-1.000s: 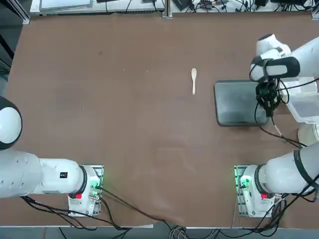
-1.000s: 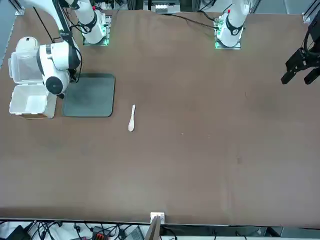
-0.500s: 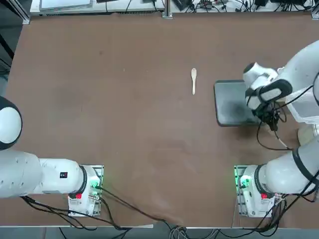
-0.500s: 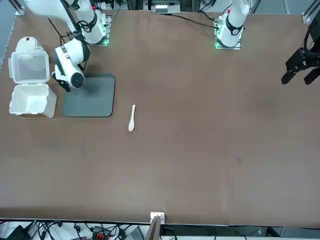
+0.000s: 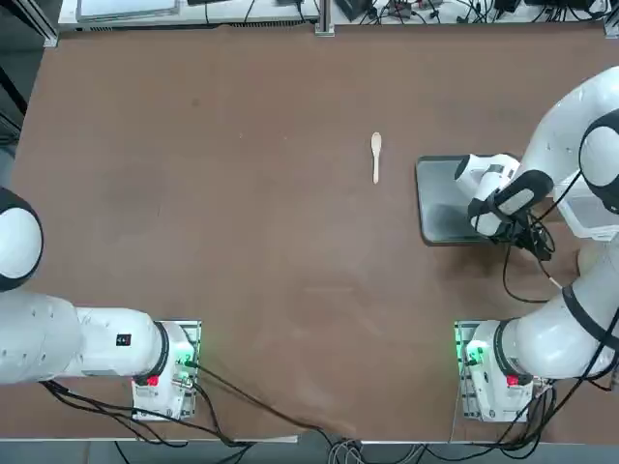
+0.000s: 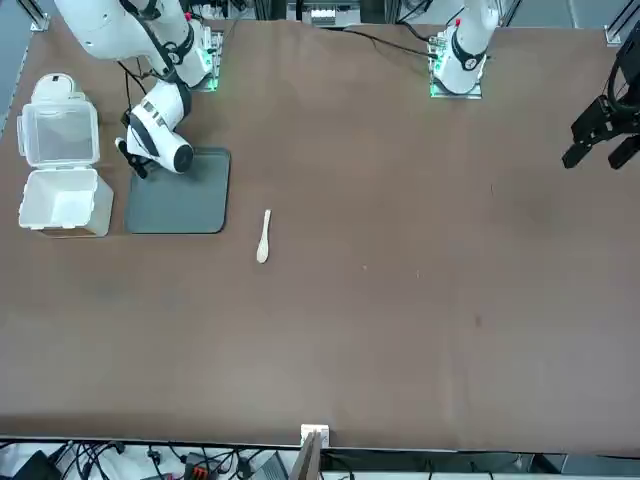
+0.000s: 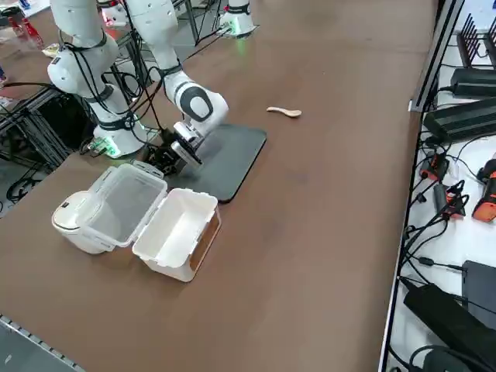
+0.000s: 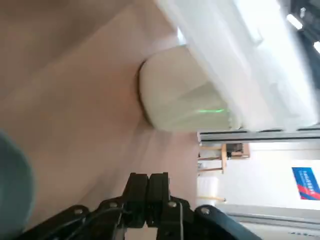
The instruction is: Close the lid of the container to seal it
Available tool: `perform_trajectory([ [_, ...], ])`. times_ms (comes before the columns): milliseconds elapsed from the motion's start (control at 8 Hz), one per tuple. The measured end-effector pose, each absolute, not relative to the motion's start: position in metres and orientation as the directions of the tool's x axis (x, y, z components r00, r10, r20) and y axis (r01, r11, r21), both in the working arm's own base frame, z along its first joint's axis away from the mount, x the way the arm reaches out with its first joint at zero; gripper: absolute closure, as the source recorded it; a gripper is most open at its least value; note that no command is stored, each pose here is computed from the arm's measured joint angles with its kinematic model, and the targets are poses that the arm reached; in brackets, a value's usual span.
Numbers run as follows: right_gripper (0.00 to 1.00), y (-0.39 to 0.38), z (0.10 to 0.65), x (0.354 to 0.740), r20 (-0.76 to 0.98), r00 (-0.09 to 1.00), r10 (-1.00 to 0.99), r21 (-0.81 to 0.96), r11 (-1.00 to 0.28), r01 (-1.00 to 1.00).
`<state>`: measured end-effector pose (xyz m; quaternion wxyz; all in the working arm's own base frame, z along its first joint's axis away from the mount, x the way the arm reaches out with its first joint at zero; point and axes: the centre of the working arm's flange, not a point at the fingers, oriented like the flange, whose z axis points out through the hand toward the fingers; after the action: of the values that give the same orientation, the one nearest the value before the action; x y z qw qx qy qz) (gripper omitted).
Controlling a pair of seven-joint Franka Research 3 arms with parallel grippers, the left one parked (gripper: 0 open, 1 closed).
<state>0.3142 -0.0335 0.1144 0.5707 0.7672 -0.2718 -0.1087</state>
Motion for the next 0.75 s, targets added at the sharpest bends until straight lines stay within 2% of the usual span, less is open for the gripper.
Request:
perform_trajectory([
  [750,0.99,-0.043,0.142,0.328,0.200,0.839,-0.505,0.948,-0.116,-0.295],
])
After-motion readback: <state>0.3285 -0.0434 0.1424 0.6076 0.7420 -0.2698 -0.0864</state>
